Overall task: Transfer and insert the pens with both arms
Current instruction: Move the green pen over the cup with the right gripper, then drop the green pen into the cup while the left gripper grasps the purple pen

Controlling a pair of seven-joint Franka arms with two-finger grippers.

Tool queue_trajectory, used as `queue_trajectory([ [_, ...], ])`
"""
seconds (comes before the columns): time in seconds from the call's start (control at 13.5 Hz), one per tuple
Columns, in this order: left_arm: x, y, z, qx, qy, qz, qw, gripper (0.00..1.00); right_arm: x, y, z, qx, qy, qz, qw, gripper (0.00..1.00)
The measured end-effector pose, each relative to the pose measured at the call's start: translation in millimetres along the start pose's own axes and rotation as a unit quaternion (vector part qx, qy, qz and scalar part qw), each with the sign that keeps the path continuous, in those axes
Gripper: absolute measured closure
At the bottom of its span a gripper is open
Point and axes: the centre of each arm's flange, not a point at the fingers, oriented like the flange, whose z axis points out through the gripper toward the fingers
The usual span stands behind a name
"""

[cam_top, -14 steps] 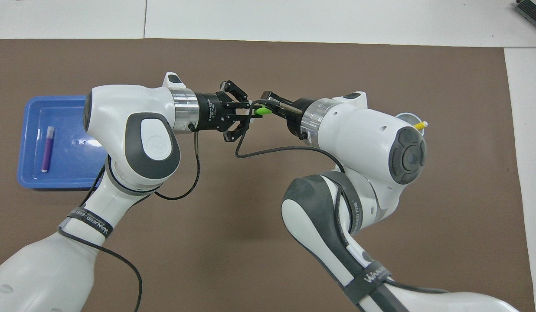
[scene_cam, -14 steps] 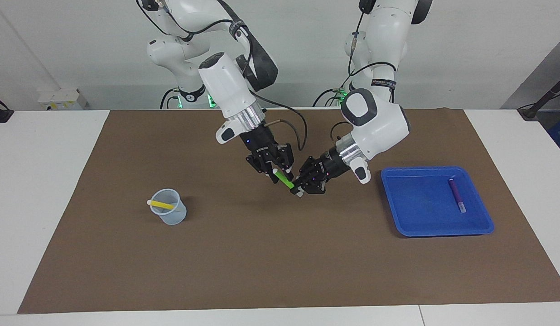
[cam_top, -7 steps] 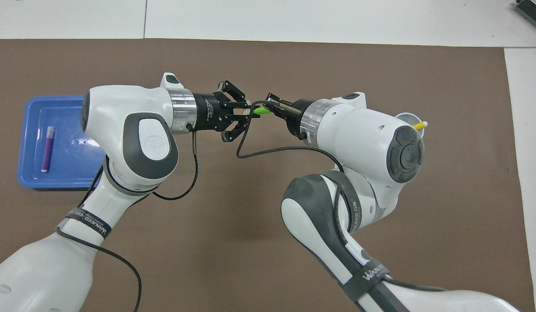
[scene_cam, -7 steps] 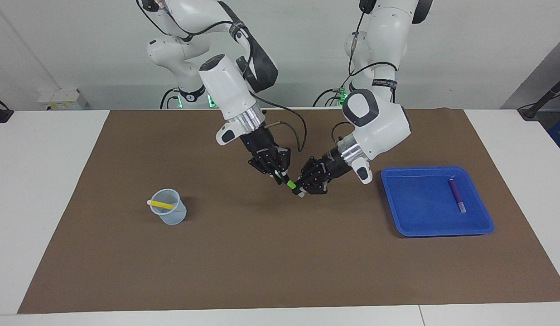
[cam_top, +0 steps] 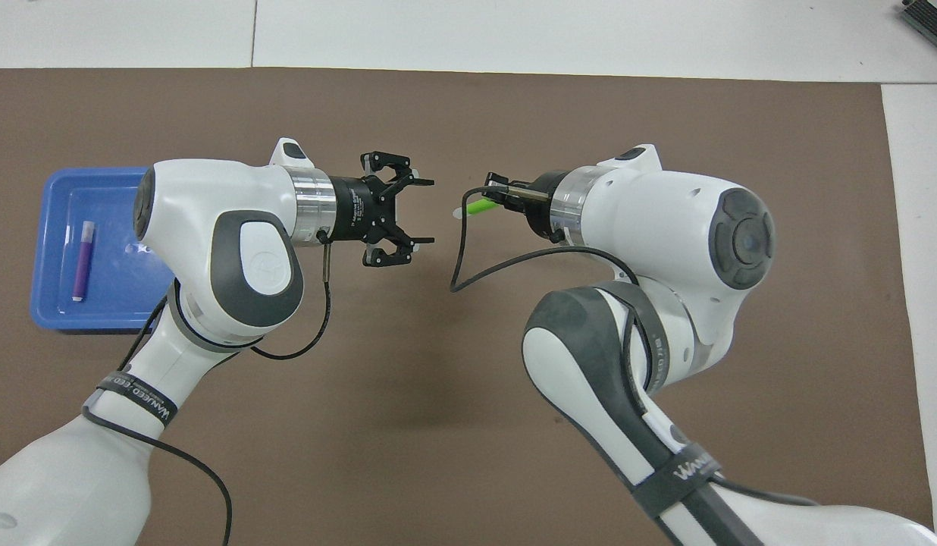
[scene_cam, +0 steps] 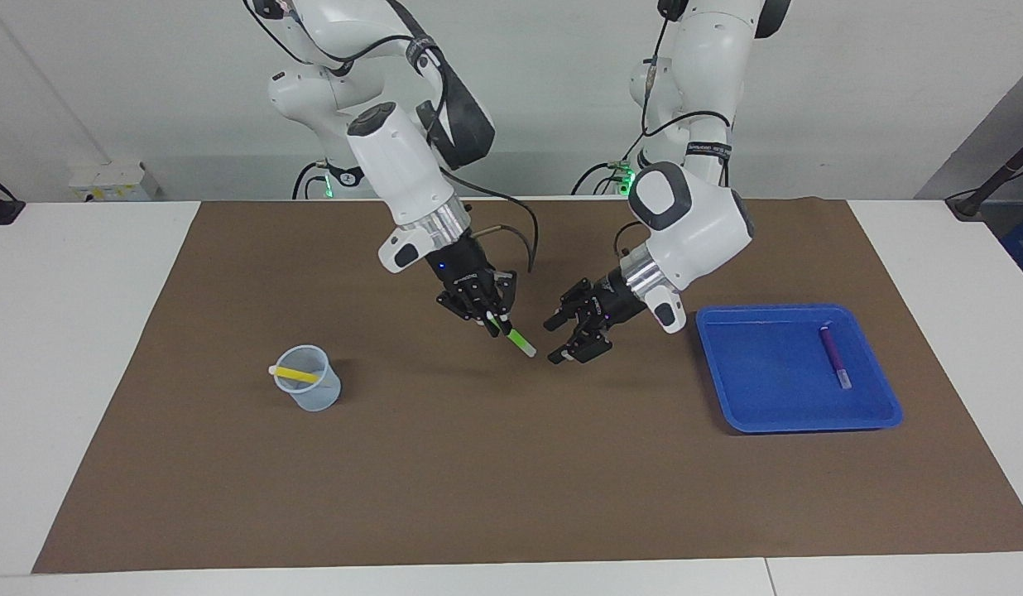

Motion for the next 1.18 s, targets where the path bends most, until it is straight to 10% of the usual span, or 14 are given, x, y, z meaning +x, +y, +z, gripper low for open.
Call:
queue_trajectory([
  [0.22,36,-16,-13,0.053,0.087,0.101,0.99,0.0,15,26,-21,-0.042,-0.02,-0.063,0.997,0.82],
  [0.44,94,-18,-56,0.152,0.15,0.269,0.939,0.0,38,67,-45,-0.084,-0.031,-0.134,0.987,0.82],
  [0.67,158,-12,-117,0.209,0.173,0.414,0.869,0.0,70,124,-68,-0.102,-0.036,-0.196,0.975,0.82],
  [1.04,218,6,-202,0.308,0.219,0.596,0.709,0.02,94,199,-89,-0.13,-0.051,-0.243,0.96,0.82],
  [1.18,247,10,-226,0.33,0.217,0.623,0.676,0.04,94,215,-89,-0.14,-0.058,-0.246,0.957,0.82],
])
